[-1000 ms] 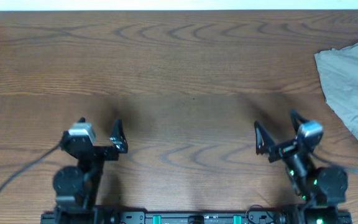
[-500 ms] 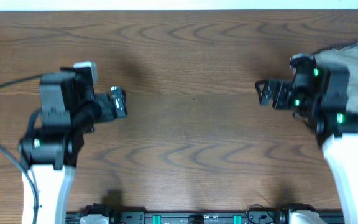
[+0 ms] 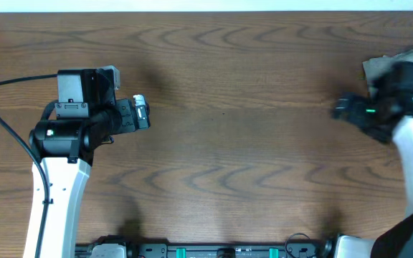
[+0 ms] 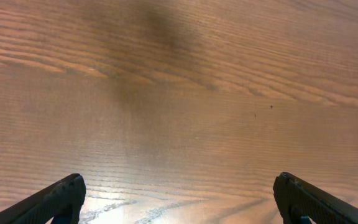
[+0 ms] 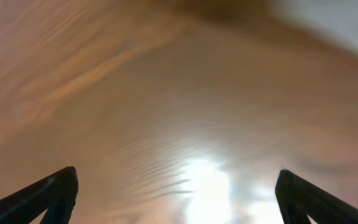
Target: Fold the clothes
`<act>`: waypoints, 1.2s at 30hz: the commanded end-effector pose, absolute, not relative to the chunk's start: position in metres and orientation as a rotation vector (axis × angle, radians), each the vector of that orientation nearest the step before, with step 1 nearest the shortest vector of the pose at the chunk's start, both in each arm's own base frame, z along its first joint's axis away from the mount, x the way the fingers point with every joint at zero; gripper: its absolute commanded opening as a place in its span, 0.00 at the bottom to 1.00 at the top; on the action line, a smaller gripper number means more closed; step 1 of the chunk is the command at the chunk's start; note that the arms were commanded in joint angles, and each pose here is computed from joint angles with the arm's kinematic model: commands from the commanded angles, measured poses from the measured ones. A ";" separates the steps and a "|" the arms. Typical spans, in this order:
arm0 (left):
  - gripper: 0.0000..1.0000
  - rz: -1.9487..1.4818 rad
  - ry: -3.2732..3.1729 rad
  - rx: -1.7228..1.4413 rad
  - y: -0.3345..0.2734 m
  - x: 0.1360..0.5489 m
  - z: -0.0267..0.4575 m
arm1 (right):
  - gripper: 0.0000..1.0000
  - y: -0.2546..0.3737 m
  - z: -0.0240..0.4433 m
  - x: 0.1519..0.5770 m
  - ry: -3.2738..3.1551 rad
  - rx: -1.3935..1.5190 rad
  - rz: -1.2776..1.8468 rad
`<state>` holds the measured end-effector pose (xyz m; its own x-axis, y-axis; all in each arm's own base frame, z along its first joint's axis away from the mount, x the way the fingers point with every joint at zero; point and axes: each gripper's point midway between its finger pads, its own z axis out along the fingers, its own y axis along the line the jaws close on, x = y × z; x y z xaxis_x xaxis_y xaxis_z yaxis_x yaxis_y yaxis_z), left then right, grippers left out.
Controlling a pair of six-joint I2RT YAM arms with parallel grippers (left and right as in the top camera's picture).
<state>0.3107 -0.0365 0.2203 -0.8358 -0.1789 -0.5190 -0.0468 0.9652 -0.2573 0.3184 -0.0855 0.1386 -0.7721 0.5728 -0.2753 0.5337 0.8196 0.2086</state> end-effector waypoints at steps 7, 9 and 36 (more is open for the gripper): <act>0.98 -0.327 2.529 -0.142 -0.039 0.312 0.229 | 0.98 -0.223 0.175 0.260 2.270 1.495 0.077; 0.98 -0.327 2.528 -0.142 -0.039 0.312 0.229 | 0.95 -0.244 0.176 0.242 2.204 1.578 0.054; 0.98 -0.332 2.516 -0.153 -0.039 0.315 0.230 | 0.89 -0.362 0.178 0.098 1.697 2.026 -0.220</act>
<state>0.3124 -0.0365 0.2215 -0.8312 -0.1798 -0.5261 -0.0452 0.9650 -0.2583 0.0960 -0.3529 0.1753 0.1983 0.8847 -0.4220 0.9703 -0.1165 0.2119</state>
